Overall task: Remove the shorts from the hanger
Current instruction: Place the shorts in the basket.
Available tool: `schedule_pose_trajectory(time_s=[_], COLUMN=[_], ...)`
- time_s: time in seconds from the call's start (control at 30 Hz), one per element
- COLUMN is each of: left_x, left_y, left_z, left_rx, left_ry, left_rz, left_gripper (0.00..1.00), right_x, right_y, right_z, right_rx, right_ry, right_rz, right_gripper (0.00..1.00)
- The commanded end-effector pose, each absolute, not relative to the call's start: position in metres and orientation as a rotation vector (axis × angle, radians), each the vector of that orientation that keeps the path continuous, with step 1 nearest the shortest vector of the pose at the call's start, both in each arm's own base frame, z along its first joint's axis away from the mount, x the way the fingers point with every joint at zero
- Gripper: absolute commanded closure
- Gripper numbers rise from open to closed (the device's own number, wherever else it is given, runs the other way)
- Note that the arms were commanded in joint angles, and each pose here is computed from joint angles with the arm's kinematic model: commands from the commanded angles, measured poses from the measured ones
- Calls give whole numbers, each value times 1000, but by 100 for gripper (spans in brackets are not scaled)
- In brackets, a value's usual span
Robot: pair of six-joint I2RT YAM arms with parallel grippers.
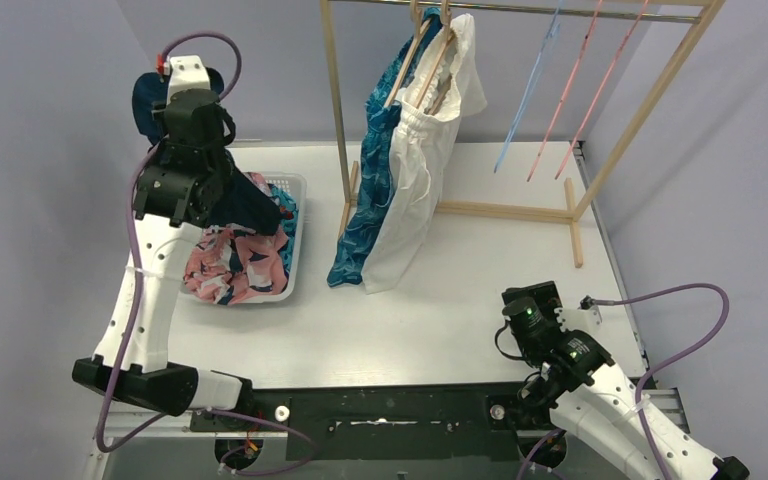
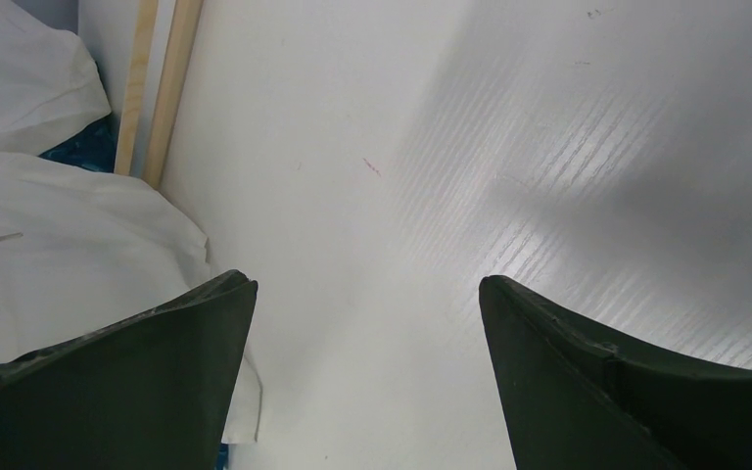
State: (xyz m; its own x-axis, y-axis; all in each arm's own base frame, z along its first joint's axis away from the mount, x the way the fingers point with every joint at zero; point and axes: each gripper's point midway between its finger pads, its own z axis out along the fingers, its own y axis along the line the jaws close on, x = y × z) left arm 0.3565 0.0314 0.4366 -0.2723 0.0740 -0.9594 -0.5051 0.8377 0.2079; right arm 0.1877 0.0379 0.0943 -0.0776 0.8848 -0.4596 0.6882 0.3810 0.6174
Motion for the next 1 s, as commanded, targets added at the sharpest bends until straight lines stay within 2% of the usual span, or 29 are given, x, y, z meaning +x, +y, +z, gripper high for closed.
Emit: schedule_pose_trajectory(time_s=[0.0,0.13,0.23,0.43,0.63,0.67,0.7,0.8,0.83,0.93,0.97], left_x=[383,382,373,382,381,380,379,368,367,371,373], left_y=[26,-2,-14,0,17,21,23,27,27,33,37], left_z=[391,288,237,181,120,109,98,85,90,133,153], left_rx=[-206,-116,-75,-166,-336,-353,-361,-401,-403,-412,-417], left_ry=[1881,2116,2216,2339,2497,2508,2526,2606,2601,2480,2429], left_rz=[522,385,308,91,44,67,91,136,138,157,172], left_gripper=[100,100,100,100,100,93,79,67,63,39,34], right_x=[195,195,195,196,197,198,199,200,200,200,200], right_y=[31,29,28,27,28,27,27,26,26,22,21], right_z=[103,99,99,102,116,118,120,129,133,143,145], right_rx=[1360,1362,1351,1288,1203,1186,1171,1142,1134,1118,1114], right_ry=[1753,1743,1743,1766,1774,1769,1766,1742,1735,1714,1709], right_rz=[289,292,284,262,278,282,288,312,315,313,308], right_gripper=[12,12,12,11,10,10,10,10,10,10,10])
